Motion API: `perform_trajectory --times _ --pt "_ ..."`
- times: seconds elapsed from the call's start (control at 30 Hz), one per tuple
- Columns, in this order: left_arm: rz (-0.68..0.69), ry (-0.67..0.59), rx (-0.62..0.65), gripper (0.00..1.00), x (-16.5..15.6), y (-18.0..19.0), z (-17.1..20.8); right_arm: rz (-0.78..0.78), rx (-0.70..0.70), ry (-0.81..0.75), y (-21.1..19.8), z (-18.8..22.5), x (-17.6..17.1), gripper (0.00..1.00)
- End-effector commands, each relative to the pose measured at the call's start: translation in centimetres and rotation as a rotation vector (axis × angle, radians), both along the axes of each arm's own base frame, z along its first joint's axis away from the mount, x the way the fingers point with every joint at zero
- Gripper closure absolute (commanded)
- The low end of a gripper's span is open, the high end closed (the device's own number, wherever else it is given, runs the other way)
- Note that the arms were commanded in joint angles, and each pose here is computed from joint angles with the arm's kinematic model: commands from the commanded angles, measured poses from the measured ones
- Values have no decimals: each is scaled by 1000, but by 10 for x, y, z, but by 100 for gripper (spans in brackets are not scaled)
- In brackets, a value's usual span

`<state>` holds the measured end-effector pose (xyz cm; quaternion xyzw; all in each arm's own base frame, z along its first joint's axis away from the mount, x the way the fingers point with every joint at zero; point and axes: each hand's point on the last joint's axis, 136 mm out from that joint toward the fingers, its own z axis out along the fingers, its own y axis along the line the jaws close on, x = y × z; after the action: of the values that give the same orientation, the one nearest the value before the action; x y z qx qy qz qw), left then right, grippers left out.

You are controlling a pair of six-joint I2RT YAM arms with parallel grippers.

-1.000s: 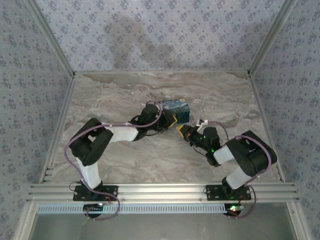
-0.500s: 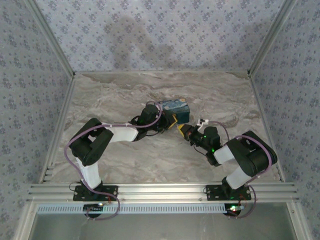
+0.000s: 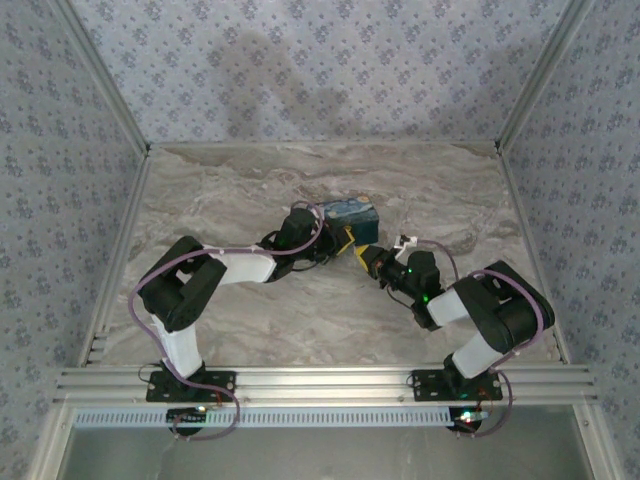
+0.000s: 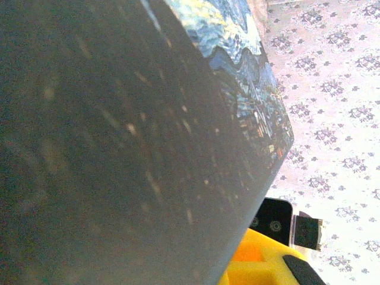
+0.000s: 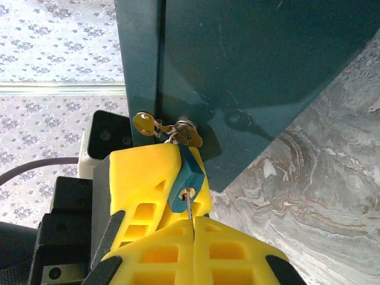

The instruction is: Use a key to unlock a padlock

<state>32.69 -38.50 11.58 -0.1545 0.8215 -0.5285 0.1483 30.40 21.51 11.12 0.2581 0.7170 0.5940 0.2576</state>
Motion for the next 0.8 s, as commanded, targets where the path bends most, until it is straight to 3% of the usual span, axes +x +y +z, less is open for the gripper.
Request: perform_trajectory --times 0.0,0.4,0.77 --pt "-42 -34 -71 98 -8 -11 20 -10 39 -9 2 12 10 100" --pt "-46 -37 -78 99 -8 -14 20 11 40 45 2 10 11 100" --pt "-36 -43 -75 99 -5 -11 19 66 25 -19 3 13 -3 100"
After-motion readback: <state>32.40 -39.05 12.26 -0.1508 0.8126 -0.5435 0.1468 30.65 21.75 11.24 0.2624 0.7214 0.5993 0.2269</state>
